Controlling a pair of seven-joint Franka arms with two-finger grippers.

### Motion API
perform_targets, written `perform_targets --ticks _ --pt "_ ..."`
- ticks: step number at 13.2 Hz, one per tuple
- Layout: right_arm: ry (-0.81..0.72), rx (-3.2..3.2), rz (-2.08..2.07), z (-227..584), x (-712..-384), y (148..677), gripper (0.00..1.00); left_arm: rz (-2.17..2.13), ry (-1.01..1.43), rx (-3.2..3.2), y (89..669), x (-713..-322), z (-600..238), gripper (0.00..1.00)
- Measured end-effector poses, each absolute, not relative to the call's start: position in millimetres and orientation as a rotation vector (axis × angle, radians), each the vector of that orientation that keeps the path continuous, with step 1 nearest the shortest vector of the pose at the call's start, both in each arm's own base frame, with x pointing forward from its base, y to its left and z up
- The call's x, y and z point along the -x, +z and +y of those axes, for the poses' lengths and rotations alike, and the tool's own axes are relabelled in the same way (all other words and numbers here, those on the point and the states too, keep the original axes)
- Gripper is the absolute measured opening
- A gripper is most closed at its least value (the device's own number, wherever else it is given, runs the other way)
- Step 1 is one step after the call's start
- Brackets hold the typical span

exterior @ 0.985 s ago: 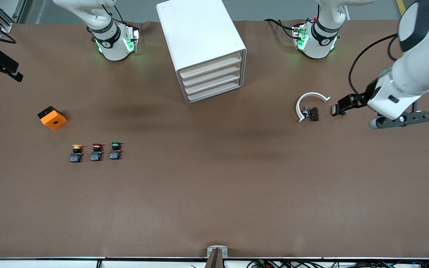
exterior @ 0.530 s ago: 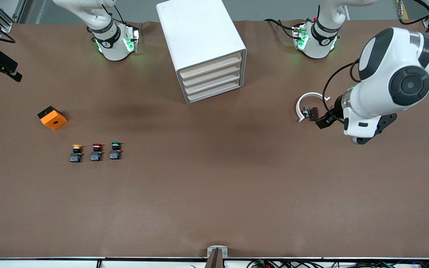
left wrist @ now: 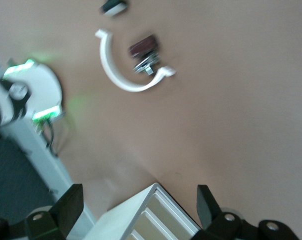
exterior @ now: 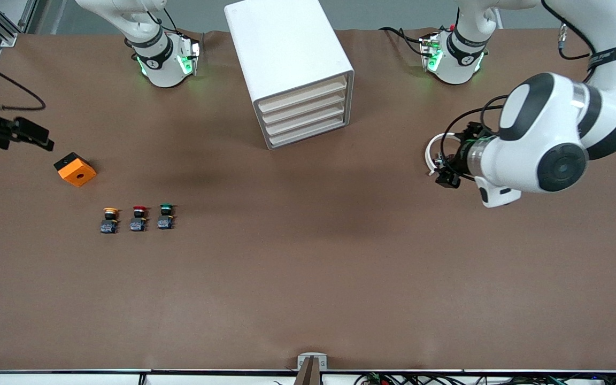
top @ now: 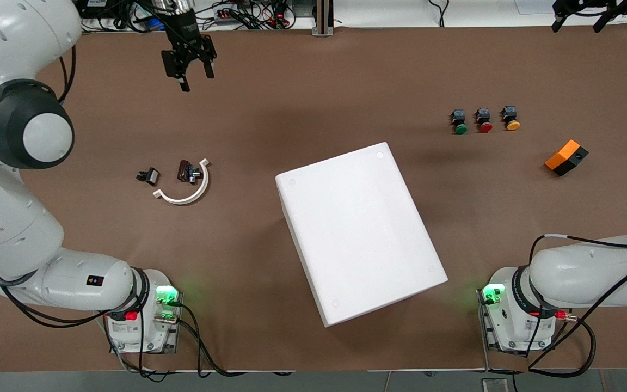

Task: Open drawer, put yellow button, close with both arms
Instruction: 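Reach the left gripper to the top drawer while the right gripper reaches the yellow button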

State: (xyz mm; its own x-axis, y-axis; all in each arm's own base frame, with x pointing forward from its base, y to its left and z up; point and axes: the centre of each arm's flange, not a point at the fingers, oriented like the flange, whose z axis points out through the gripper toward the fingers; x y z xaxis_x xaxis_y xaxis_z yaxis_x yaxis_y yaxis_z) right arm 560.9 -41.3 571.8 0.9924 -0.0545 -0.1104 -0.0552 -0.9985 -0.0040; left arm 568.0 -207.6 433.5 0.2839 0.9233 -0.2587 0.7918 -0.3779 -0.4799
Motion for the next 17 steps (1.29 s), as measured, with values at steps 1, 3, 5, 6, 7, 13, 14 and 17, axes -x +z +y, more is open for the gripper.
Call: perform_targets --ticks 1,3,5,6,7,13,14,17 --pt "0.206 3.127 0.09 -43.1 -570.4 558.3 1.0 -1.644 0.78 2.19 422.4 -563.5 -220.8 1.0" --pt "0.204 3.129 0.094 -46.0 -585.9 542.9 1.0 -1.786 0.935 1.965 401.3 -559.3 -241.3 1.0" --pt "0.164 3.134 0.091 -48.1 -594.4 534.0 1.0 -1.828 1.135 1.739 384.1 -552.6 -257.9 1.0" --pt "0.145 3.135 0.094 -50.3 -597.5 523.8 1.0 -1.806 1.212 1.66 374.3 -547.8 -268.7 1.0" --pt "0.12 3.137 0.103 -54.2 -600.6 506.0 1.0 -1.782 1.25 1.604 362.6 -542.4 -281.8 1.0" --pt "0.02 3.148 0.095 -77.5 -603.7 338.8 1.0 -1.707 1.389 1.22 284.6 -515.2 -355.3 0.99" --pt "0.025 3.148 0.095 -79.4 -606.0 321.5 1.0 -1.709 1.416 1.161 273.9 -516.3 -360.1 0.96" --pt "0.055 3.148 0.104 -88.0 -607.7 284.3 1.0 -1.712 1.42 1.046 255.8 -508.3 -385.7 0.8"
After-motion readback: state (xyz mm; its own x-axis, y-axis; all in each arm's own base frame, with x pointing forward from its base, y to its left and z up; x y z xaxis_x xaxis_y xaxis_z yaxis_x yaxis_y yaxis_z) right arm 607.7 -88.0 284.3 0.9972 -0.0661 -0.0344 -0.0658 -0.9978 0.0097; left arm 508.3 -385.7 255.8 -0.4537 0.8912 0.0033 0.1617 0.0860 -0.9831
